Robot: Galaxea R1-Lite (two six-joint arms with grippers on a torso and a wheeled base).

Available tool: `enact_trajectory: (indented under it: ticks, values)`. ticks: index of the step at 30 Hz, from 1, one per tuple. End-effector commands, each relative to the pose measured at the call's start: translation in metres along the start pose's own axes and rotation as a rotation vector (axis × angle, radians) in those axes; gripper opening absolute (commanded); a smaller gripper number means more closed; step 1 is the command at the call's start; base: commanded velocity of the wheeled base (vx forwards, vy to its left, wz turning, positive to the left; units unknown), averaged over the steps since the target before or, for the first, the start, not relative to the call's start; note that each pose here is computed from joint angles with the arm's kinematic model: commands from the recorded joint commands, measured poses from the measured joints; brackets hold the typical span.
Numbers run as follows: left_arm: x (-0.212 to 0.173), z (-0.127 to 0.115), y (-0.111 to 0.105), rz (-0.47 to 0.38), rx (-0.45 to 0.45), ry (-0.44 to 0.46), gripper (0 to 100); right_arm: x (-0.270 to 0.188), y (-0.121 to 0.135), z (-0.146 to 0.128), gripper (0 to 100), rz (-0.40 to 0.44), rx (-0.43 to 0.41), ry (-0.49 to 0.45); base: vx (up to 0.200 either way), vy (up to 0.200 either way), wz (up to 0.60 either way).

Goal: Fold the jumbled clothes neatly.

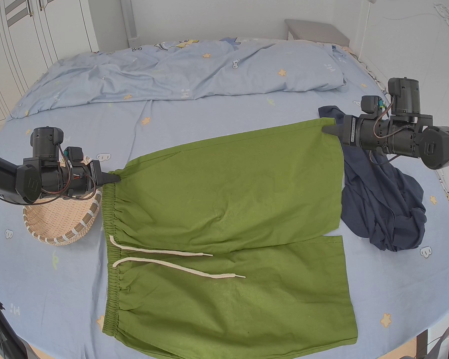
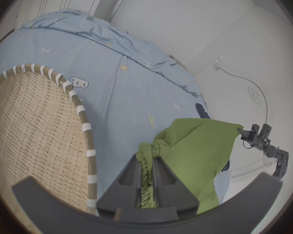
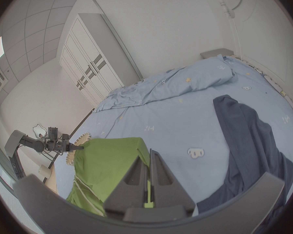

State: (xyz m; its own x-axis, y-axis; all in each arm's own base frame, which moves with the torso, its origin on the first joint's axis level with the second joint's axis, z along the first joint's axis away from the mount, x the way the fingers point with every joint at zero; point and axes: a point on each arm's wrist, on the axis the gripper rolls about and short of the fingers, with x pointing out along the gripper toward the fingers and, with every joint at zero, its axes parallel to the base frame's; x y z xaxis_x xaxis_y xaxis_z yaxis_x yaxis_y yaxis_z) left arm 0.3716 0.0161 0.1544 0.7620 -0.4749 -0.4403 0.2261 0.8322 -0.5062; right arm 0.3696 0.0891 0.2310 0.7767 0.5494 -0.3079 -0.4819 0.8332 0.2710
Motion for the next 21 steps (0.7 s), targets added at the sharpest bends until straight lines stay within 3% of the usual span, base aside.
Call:
enact_trajectory:
  ticks: [1,10,21]
  values:
    - [0.005,0.0,0.008,0.006,0.006,-0.017,0,0.03,-0.023,-0.001,0,-0.015,0.008,0.005,0.0,0.0,0.0]
    - [0.012,0.004,0.012,-0.008,0.035,-0.066,0,0.063,-0.052,-0.012,0,-0.051,0.005,0.023,0.0,0.0,0.0]
    - [0.018,0.003,0.017,-0.007,0.041,-0.076,0,0.088,-0.064,-0.017,0,-0.058,0.002,0.018,0.0,0.0,0.0]
